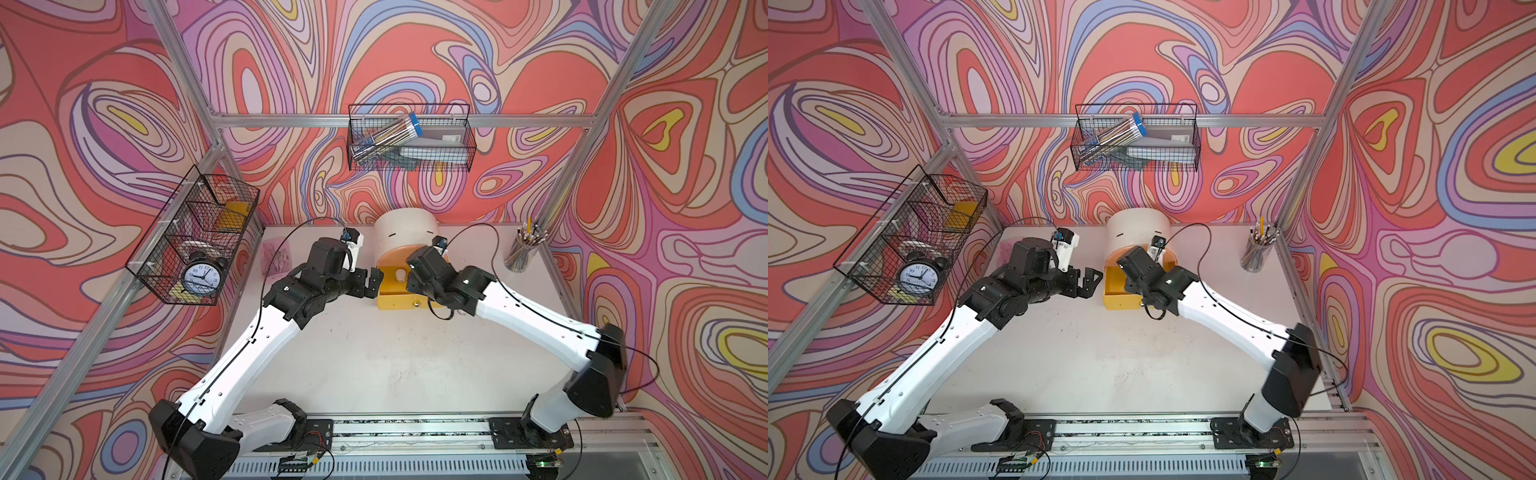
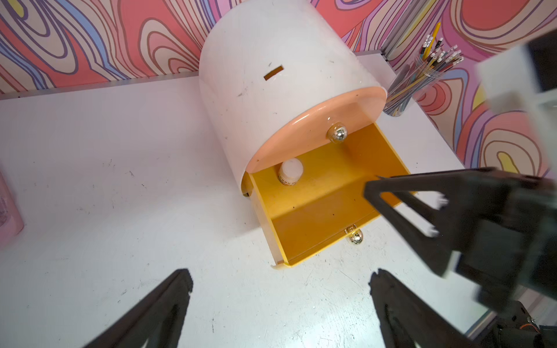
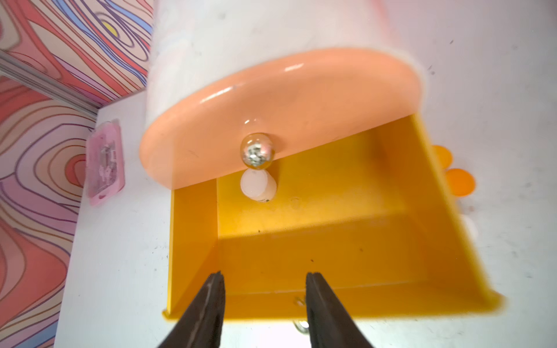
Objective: Put the paint cans in the drawer according to color
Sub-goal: Place the paint can in the drawer, then pick up the paint can at the center of the board.
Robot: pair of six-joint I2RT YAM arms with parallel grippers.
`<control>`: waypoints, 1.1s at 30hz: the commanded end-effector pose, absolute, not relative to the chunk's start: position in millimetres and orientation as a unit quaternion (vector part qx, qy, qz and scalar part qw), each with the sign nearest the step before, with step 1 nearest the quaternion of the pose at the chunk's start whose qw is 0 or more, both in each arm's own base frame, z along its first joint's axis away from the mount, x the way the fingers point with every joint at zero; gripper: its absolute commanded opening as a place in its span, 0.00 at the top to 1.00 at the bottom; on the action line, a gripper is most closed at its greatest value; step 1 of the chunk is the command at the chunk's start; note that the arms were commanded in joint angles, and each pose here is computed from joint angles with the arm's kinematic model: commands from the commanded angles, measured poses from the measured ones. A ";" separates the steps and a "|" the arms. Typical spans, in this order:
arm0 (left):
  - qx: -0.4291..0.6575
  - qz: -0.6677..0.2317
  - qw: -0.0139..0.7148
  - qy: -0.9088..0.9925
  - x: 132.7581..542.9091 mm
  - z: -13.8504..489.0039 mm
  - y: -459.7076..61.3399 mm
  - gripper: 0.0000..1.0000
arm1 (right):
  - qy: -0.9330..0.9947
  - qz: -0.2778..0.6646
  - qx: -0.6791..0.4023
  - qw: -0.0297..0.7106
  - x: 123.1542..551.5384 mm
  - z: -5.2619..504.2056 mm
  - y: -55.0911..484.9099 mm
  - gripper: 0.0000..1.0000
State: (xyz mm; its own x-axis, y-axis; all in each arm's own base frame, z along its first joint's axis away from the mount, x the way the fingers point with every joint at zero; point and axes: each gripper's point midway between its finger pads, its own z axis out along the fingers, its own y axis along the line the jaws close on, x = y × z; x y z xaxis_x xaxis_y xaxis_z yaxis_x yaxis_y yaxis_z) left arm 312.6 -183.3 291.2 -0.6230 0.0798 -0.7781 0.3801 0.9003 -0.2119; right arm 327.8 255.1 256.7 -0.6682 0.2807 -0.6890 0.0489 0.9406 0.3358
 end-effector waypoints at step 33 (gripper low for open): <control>0.312 -0.370 0.411 0.773 243.3 320.2 -272.4 0.01 | 0.939 0.109 0.269 0.185 361.9 63.3 102.7 0.46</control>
State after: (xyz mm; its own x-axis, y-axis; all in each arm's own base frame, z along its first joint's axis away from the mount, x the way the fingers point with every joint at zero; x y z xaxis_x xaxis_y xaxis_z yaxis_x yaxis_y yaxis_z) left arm 252.4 -261.5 321.3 -0.5147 0.1236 -0.8484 0.7422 0.5597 -0.3687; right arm 356.8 95.5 65.7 -0.7906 0.5284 -0.3096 0.4603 0.8461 0.2687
